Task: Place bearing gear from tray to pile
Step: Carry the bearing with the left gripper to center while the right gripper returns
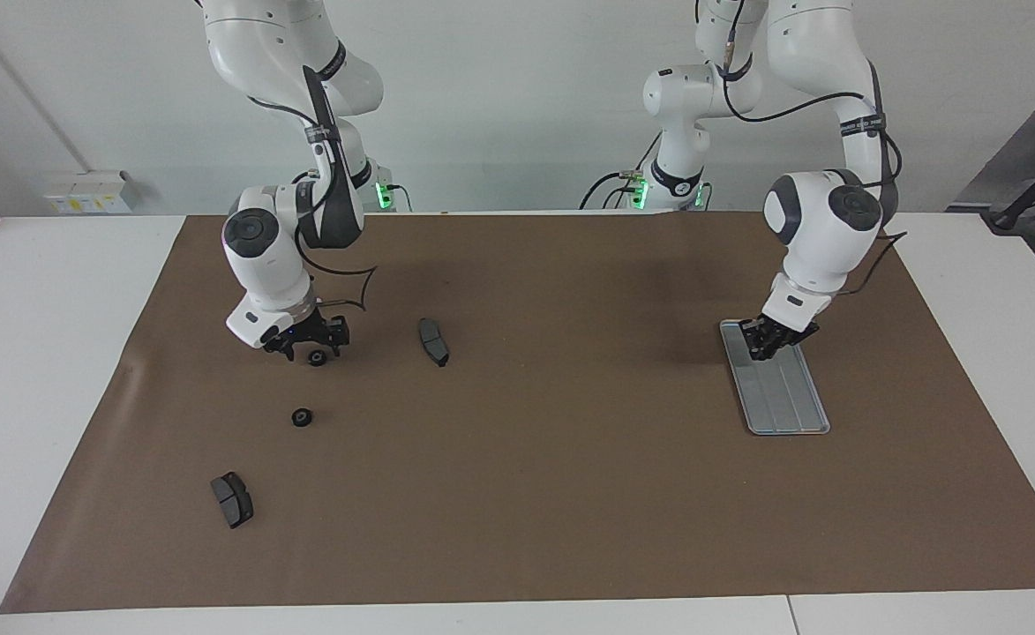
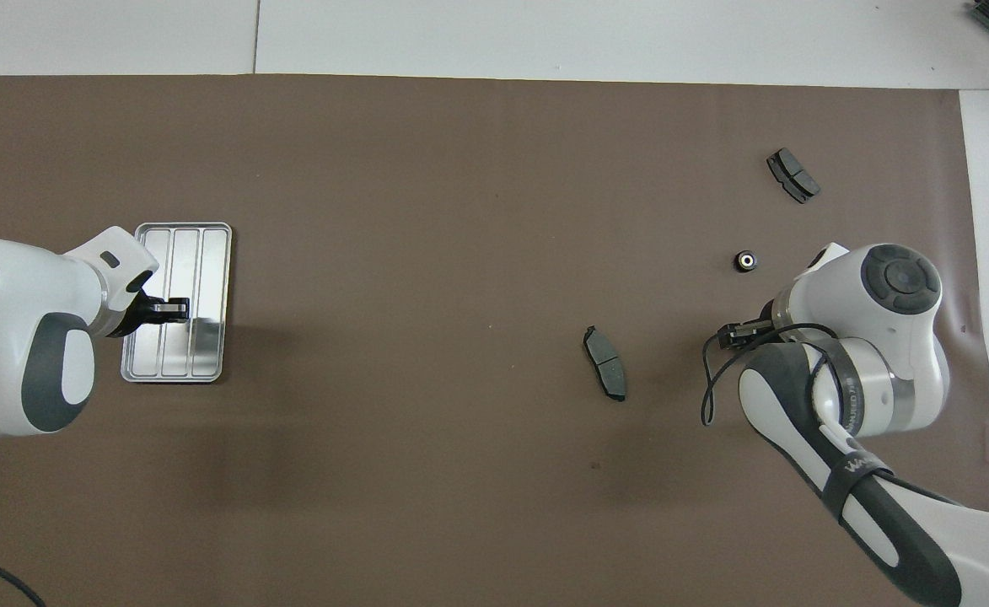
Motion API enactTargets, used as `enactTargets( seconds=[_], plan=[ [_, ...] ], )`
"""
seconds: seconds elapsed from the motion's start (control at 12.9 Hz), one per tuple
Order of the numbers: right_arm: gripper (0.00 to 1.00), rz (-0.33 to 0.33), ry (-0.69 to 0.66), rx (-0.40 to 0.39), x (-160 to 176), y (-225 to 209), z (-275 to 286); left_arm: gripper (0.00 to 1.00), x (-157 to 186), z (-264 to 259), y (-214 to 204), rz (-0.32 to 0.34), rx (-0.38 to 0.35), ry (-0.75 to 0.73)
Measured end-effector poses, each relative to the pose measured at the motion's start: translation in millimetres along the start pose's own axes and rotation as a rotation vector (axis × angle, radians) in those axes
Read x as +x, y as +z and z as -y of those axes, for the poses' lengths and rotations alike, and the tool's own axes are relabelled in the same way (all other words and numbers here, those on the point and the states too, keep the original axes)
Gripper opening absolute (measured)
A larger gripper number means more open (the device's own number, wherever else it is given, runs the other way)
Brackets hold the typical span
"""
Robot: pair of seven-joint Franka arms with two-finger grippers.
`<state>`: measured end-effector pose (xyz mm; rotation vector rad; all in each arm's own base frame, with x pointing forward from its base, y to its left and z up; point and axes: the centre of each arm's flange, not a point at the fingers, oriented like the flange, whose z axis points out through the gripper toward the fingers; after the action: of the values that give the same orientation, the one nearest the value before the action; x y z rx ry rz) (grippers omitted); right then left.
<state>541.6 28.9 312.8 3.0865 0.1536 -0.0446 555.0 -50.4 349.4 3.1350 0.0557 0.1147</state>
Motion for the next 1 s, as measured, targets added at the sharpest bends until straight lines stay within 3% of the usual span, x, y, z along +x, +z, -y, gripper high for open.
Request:
enactTargets(
  seconds=[0.46,1.0],
  plan=[
    [1.0,-0.145,0.047,-0.002,31,-79,-4,0.25,-35,-150,-5,-0.005,-0.026,-0.173],
    [1.0,-0.16,0.067,-0.004,54,-169,9,0.25,-79,-295,9,-0.06,-0.121,-0.264]
  ],
)
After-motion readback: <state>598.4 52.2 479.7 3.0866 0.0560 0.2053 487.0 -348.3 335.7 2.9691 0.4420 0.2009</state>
